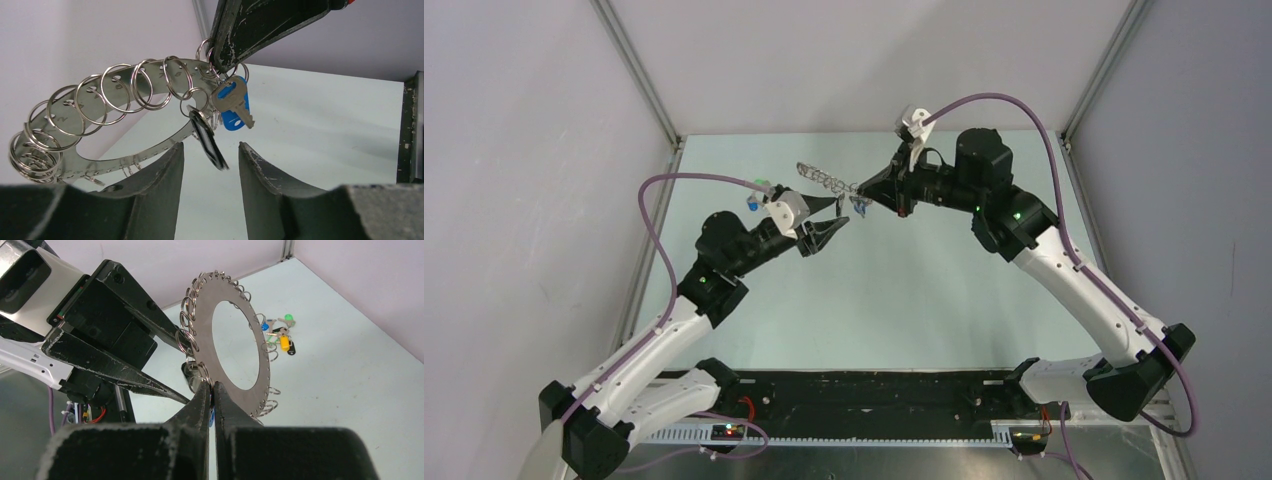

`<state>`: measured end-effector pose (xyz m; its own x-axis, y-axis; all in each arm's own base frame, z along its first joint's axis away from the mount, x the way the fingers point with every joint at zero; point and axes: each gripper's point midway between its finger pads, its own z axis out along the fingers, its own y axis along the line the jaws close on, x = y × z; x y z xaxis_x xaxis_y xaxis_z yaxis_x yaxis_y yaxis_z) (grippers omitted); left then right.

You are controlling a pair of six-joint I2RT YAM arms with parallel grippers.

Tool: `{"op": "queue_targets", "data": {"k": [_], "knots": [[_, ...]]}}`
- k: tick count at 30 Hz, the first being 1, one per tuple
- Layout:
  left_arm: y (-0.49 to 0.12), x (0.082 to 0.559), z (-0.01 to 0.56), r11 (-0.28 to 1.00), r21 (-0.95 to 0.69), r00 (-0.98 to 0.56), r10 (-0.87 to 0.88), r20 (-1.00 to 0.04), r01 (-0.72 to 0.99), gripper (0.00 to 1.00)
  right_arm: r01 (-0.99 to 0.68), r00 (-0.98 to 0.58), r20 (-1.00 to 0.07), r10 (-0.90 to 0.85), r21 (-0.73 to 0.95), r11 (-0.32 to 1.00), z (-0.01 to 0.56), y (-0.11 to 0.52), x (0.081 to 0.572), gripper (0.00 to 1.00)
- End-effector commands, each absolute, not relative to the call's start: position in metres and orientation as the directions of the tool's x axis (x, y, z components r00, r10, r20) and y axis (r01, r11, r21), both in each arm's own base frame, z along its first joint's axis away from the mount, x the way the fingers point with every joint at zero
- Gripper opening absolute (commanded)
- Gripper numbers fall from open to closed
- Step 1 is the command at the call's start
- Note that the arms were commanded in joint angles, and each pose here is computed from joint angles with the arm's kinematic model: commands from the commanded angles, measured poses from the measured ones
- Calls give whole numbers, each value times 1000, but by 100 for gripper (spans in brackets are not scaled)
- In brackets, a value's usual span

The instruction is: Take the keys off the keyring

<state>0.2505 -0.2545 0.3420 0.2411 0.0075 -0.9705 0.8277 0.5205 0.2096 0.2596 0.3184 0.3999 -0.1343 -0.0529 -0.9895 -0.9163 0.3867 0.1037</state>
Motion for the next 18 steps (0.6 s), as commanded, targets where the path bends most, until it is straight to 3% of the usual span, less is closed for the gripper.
{"op": "queue_targets", "data": {"k": [1, 10, 15, 18], "knots": [[-251, 249, 362, 532, 233, 291, -26, -956, 814, 49, -932, -56, -998, -21, 44, 360, 418, 323, 257, 0], [-251, 252, 366, 527, 190, 255, -52, -966, 828, 44, -935, -41, -998, -42, 24, 354, 415, 325, 253, 0], [-251, 254, 364, 529, 186, 249, -50, -967, 828, 25, -934, -39, -998, -43, 22, 357, 415, 325, 253, 0], [-250, 258, 364, 544, 160, 227, -58, -972, 824, 3, -926, -42, -998, -48, 21, 378, 413, 323, 256, 0]]}}
